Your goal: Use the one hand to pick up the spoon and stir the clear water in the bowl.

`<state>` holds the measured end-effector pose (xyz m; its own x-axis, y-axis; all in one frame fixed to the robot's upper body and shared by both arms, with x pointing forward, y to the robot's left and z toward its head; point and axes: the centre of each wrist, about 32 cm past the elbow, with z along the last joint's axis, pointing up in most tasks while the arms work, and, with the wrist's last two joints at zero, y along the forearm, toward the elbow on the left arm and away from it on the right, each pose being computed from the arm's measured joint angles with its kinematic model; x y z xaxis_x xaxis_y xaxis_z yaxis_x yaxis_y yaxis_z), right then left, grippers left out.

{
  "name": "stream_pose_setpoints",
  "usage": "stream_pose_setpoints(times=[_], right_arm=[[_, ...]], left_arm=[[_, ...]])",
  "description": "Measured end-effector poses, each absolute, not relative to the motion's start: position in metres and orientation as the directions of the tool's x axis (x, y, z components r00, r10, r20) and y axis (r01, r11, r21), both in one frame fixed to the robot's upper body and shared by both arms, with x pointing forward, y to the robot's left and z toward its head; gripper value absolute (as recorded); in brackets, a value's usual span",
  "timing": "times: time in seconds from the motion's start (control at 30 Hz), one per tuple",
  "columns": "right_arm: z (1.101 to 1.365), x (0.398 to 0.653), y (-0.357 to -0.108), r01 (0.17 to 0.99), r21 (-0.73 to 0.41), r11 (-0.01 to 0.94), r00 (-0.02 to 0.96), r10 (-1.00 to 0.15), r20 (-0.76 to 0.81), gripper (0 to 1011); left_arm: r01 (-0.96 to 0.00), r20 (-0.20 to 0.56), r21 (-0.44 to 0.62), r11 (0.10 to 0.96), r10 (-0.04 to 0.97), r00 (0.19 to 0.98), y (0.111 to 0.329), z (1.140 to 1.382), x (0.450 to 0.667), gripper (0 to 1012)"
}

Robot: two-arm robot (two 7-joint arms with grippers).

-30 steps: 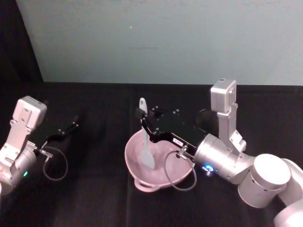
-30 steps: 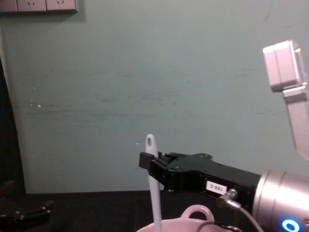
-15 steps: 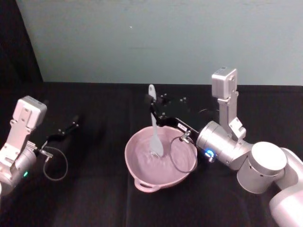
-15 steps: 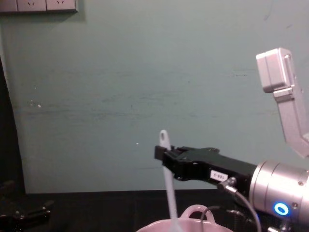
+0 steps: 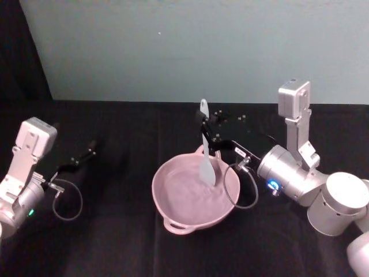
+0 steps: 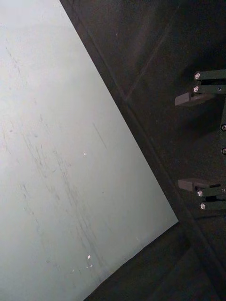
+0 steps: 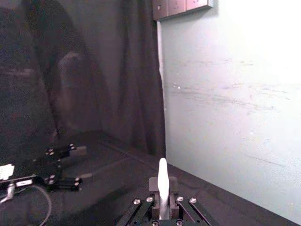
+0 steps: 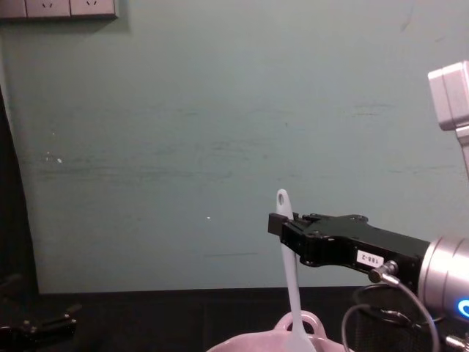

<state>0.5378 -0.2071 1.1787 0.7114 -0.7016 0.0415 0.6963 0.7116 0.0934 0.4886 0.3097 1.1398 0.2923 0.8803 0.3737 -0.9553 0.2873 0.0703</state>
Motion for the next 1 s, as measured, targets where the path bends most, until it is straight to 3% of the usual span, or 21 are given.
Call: stream_pose_setpoints(times=[0.47, 1.0], right_arm=[[1.179, 0.514, -0.186, 0.600, 0.082, 0.796, 0.795, -0.604, 0.049, 114], [1.186, 0.508, -0.177, 0.581, 0.128, 0.804, 0.809, -0.587, 0.017, 114]], left_arm=[[-0.955, 0.374, 0.070, 0.287, 0.880, 0.292, 0.310, 1.140, 0.489, 1005], [-0.955, 0.374, 0.070, 0.287, 0.880, 0.292, 0.310, 1.140, 0.489, 1005]])
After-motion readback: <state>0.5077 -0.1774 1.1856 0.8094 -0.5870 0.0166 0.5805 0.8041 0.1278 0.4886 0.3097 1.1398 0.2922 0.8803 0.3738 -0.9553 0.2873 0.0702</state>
